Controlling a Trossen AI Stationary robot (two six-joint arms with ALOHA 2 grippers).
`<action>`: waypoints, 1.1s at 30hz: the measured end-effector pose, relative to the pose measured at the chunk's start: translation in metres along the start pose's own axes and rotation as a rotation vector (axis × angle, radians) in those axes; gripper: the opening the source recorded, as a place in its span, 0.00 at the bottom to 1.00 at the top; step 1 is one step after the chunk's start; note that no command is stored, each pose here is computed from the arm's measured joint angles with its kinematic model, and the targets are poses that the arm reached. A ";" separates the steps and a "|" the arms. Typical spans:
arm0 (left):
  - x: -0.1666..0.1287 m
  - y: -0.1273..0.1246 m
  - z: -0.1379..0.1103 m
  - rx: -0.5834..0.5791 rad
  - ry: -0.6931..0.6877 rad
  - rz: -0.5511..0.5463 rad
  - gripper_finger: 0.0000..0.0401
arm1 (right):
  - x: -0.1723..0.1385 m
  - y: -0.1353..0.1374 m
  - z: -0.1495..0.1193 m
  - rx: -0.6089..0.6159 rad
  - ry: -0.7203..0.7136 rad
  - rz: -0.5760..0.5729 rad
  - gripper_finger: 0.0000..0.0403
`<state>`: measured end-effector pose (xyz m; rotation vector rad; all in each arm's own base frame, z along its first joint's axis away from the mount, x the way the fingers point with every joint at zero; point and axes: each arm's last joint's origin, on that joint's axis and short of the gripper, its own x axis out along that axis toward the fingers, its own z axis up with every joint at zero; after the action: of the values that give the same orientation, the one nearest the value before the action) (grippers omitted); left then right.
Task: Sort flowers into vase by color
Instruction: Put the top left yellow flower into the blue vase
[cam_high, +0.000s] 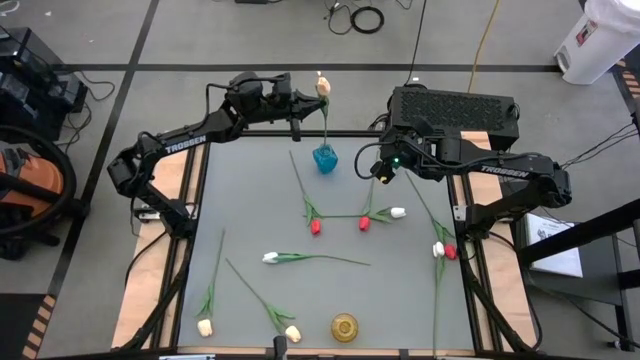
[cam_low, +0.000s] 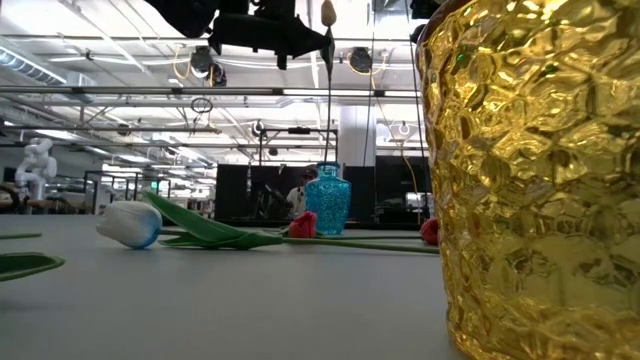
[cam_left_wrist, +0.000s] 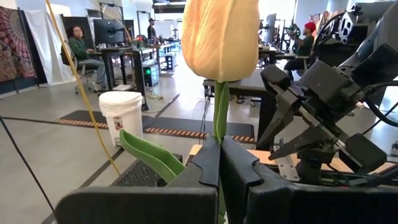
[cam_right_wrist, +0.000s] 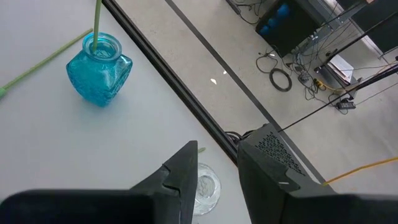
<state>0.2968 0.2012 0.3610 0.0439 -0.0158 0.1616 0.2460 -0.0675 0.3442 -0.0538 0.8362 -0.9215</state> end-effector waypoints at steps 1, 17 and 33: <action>0.000 0.000 0.000 -0.001 0.002 0.000 0.01 | 0.000 0.000 0.000 0.000 0.000 0.000 0.26; 0.000 0.000 -0.004 -0.019 0.036 -0.001 0.11 | 0.000 0.000 -0.001 0.000 0.009 -0.002 0.26; 0.000 0.000 -0.005 -0.024 0.048 -0.002 0.27 | 0.000 0.000 -0.001 0.000 0.008 -0.002 0.26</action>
<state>0.2967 0.2011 0.3561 0.0164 0.0302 0.1609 0.2452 -0.0674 0.3436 -0.0506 0.8437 -0.9240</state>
